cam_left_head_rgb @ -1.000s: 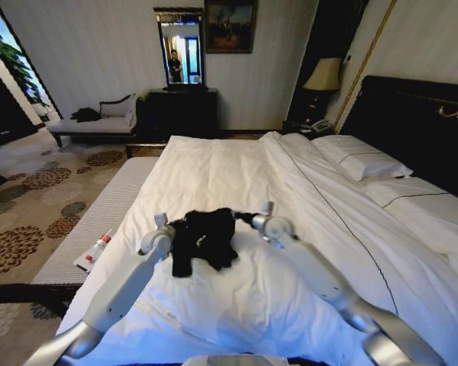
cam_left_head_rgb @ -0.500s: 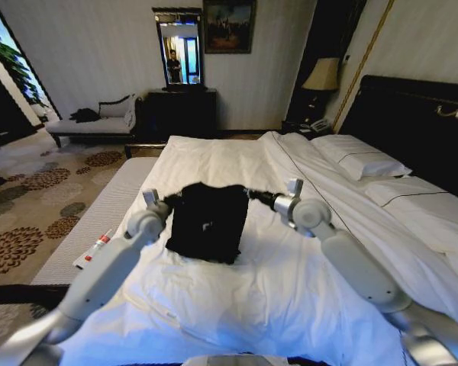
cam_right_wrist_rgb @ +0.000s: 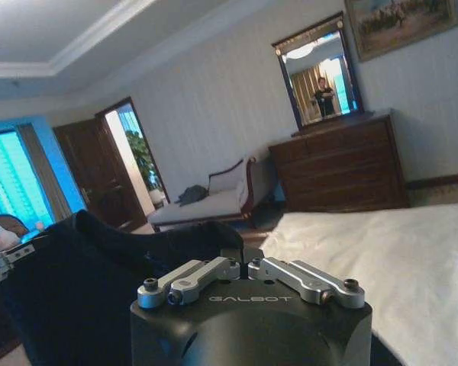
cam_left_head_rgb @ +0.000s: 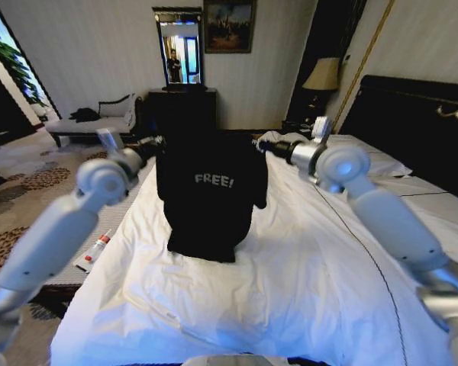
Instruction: Fold the clothes on the bed.
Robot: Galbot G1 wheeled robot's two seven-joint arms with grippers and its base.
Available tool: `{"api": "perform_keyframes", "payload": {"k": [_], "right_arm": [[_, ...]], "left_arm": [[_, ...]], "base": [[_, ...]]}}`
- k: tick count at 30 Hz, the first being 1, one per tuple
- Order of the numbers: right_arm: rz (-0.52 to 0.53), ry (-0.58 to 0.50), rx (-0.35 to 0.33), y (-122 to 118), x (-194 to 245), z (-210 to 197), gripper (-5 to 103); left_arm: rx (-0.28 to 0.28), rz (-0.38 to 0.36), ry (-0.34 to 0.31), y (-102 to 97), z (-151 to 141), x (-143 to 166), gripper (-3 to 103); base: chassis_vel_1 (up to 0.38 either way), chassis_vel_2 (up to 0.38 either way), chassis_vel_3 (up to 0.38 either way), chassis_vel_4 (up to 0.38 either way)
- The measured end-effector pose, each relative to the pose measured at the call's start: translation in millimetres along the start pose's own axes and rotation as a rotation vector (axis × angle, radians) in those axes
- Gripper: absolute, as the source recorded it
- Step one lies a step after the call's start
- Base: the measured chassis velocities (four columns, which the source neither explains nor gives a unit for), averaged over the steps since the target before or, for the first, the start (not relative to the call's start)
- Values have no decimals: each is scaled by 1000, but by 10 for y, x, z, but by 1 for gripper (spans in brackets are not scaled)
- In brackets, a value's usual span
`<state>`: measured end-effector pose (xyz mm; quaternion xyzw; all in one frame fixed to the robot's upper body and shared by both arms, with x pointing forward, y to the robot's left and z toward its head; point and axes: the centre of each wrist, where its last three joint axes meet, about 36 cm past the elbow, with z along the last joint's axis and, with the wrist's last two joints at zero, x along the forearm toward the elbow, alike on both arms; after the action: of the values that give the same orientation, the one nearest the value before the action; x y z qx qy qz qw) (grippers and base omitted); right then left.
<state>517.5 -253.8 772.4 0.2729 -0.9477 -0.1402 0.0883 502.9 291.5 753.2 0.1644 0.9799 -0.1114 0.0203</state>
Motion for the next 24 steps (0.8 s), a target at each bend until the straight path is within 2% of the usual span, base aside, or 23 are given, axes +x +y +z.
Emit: {"api": "perform_keyframes", "payload": {"k": [1, 6, 14, 17, 24], "right_arm": [[-6, -11, 4, 32, 25, -89, 0], [-19, -36, 8, 153, 132, -343, 0], [-49, -81, 36, 367, 258, -697, 0], [-63, -99, 42, 452, 294, -859, 0], [-70, -119, 48, 507, 385, -1010, 0]], "left_arm": [[12, 13, -11, -22, -132, 27, 1], [12, 43, -35, -80, -366, 149, 1], [15, 50, -56, -63, -573, 285, 1], [26, 53, -75, -52, -749, 317, 1], [2, 54, -111, -92, -954, 377, 1]], "base": [[0, 0, 0, 0], [0, 0, 0, 0], [0, 0, 0, 0], [0, 0, 0, 0], [0, 0, 0, 0]]}}
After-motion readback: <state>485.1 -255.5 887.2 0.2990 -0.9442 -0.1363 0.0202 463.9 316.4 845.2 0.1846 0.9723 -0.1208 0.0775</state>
